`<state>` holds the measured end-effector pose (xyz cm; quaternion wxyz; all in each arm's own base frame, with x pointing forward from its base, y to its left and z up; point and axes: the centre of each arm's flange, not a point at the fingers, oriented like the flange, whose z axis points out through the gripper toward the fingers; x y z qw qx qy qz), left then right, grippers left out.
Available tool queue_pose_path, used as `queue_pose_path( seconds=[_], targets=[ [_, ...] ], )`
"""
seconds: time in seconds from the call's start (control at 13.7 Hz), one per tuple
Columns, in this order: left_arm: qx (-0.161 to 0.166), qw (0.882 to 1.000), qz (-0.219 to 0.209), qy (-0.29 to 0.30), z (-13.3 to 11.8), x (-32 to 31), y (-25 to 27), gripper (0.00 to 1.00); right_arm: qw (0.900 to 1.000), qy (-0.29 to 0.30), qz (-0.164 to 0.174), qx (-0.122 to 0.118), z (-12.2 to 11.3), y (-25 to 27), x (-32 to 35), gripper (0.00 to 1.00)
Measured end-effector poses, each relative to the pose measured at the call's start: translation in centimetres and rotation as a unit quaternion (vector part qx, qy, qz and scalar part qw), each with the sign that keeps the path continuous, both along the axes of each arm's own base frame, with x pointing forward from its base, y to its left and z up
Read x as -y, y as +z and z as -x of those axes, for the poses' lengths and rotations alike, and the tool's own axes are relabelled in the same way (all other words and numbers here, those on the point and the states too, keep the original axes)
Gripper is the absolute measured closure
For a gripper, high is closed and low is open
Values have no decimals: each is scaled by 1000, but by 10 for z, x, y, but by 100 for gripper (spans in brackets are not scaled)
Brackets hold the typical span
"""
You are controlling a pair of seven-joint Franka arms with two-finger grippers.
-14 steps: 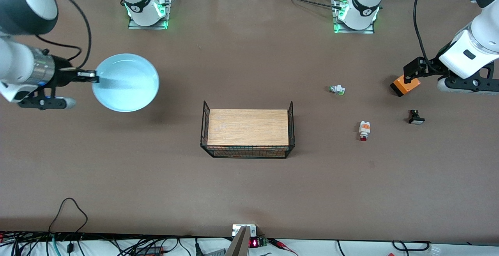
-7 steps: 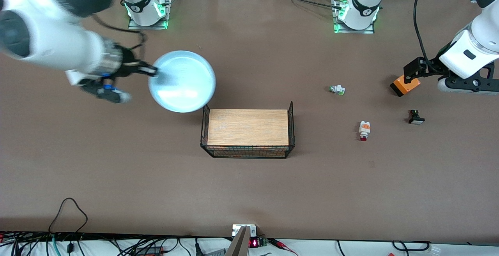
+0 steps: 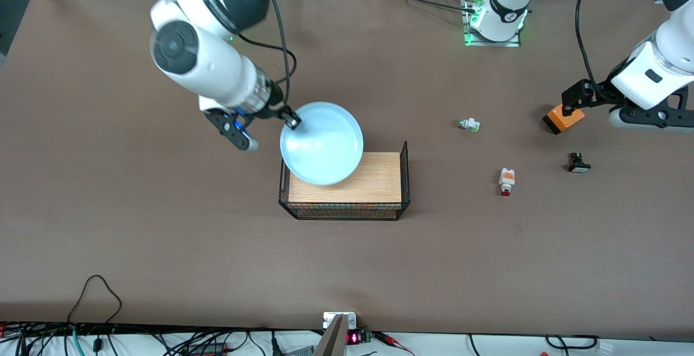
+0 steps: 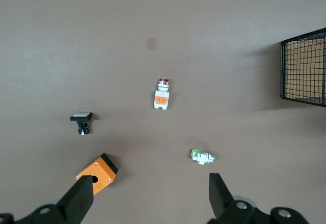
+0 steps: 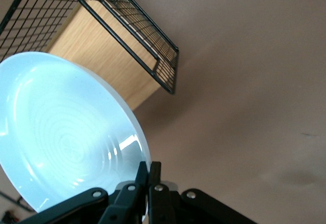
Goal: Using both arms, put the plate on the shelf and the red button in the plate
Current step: 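Lift the plate with the right gripper and carry it over the basket, then lower the plate onto the wooden board while the left gripper reaches out, then release the plate and withdraw the right gripper while the left gripper descends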
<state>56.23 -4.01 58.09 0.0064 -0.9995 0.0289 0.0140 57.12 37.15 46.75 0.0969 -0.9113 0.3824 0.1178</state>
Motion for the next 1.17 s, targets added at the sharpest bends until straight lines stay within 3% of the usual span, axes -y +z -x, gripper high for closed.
queue_pose_path(
  seconds=[0.22, 0.73, 1.1, 1.17],
  targets=[
    [0, 1000, 0, 0, 0, 0, 0, 0, 1000, -30, 1, 1, -11, -37, -12, 97],
    [-26, 1000, -1, 2, -4, -2, -18, 0, 999, -32, -7, 20, -3, -71, -47, 97],
    [-97, 995, -3, 8, -31, -10, -103, 0, 999, -18, 0, 27, -2, -99, -39, 97],
    [-102, 995, -2, 7, -41, -9, -129, 0, 999, -19, 1, 27, -3, -100, -37, 90]
  ],
)
